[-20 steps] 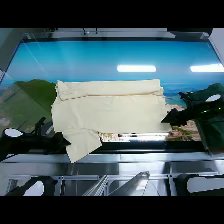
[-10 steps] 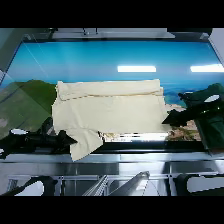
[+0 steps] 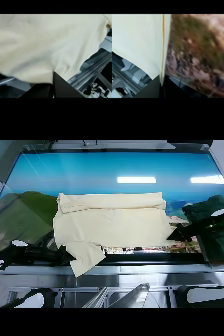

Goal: Fold the shirts.

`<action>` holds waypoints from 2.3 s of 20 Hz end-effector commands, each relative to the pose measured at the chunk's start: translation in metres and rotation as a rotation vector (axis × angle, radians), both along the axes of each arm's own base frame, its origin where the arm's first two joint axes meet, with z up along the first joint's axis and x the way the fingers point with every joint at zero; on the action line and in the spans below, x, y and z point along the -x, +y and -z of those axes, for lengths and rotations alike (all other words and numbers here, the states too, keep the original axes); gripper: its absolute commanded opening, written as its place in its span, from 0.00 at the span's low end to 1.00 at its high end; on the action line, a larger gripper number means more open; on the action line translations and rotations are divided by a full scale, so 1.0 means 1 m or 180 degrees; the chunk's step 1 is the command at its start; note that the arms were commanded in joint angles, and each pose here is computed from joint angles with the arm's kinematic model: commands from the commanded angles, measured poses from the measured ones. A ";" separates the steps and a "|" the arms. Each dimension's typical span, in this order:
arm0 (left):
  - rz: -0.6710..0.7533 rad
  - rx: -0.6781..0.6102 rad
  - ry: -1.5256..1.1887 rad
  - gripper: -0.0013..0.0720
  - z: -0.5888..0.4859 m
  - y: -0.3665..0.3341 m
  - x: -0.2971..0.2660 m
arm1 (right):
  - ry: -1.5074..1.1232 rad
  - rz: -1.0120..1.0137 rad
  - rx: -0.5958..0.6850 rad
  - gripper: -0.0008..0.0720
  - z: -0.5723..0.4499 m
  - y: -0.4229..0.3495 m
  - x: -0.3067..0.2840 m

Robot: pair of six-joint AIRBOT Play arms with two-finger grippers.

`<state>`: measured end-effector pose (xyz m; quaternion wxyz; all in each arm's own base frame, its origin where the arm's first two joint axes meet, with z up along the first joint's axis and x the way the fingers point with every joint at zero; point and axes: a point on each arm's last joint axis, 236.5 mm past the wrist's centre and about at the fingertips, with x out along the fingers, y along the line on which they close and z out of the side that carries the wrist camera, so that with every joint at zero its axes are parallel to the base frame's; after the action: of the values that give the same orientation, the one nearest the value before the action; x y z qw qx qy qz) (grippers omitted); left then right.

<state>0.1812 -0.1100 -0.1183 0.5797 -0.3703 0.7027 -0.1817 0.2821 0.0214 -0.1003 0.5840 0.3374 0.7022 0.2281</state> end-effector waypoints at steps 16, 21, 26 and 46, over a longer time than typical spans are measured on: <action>-0.0113 -0.0360 -0.1756 0.05 -0.166 0.043 -0.170 | -0.1486 0.0896 -0.0390 0.04 -0.087 0.025 -0.161; -0.0121 -0.0311 -0.1588 0.05 -0.138 0.062 -0.229 | -0.1770 0.1185 -0.0033 0.04 -0.081 0.000 -0.205; 0.0017 -0.0263 -0.1571 0.04 -0.117 0.060 -0.276 | -0.1852 0.1377 -0.0400 0.04 -0.070 0.008 -0.235; 0.0483 -0.0167 -0.1830 0.04 -0.077 0.019 -0.371 | -0.1972 0.1959 -0.0859 0.36 -0.070 0.021 -0.280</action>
<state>0.5535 -0.0895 -0.0253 0.7604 -0.2284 0.5272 -0.3027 0.5435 0.0464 -0.0578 0.7618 0.4751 0.3828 0.2177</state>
